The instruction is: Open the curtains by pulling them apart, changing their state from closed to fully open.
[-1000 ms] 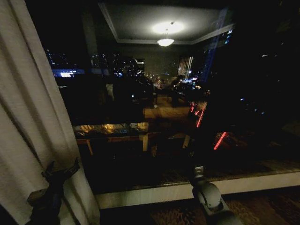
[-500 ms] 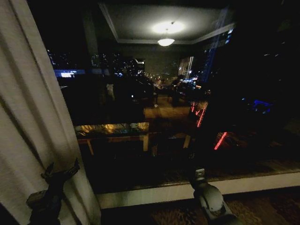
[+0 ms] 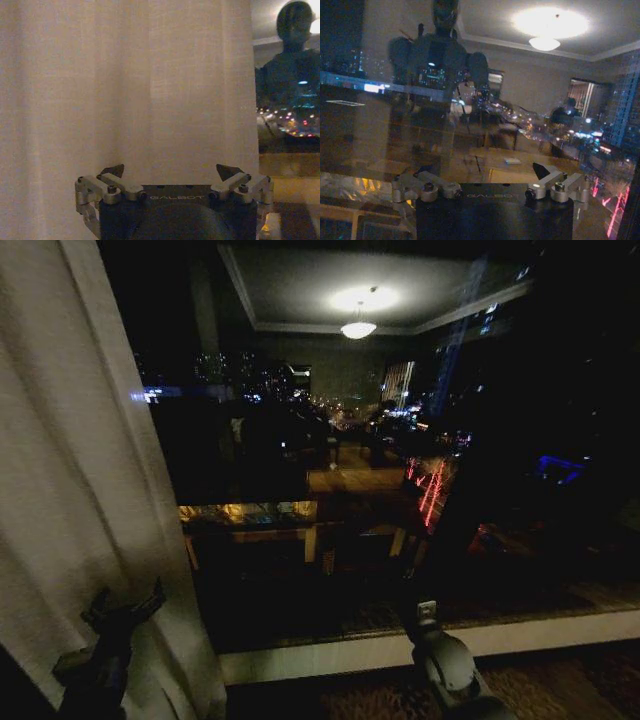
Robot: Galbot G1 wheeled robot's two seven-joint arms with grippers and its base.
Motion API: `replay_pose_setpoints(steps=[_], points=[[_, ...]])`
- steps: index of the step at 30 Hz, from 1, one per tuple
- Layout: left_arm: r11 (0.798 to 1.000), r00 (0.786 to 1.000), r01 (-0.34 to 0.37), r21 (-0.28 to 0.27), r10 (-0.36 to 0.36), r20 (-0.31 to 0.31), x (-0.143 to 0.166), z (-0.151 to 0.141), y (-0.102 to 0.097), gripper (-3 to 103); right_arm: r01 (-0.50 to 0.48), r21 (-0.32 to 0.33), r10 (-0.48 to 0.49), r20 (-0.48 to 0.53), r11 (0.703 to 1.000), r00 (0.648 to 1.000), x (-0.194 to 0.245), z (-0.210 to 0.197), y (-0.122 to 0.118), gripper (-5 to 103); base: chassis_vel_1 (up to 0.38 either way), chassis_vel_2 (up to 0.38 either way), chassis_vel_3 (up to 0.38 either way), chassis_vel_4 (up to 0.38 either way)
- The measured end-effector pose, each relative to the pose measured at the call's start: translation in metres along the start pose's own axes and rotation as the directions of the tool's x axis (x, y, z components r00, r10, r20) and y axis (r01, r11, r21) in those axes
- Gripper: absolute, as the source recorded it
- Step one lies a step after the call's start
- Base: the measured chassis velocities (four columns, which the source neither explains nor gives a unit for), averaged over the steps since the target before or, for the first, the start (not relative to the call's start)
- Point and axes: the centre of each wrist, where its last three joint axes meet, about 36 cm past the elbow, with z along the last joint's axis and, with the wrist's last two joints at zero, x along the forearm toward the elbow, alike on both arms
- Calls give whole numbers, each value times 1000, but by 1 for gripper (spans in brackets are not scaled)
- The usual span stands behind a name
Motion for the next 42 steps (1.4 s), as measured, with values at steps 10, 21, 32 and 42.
replay_pose_setpoints(steps=[10, 21, 32, 42], points=[[984, 985, 173, -35, -174, -22, 8, -10, -12, 100, 12, -11, -12, -12, 1000, 1000, -5, 5, 7, 100, 0, 0, 0, 0], [987, 987, 156, -47, -157, -33, -2, -3, -6, 100, 15, -16, -16, -23, 1000, 1000, -9, 9, 10, 100, 0, 0, 0, 0], [986, 985, -169, -9, 168, -29, -8, 7, -11, 100, 9, -14, -9, -32, 1000, 999, -11, 13, 8, 100, 0, 0, 0, 0], [985, 984, -169, -25, 167, -57, -38, 24, -8, 100, 2, -12, -3, -34, 1000, 999, -17, 15, 6, 100, 0, 0, 0, 0]])
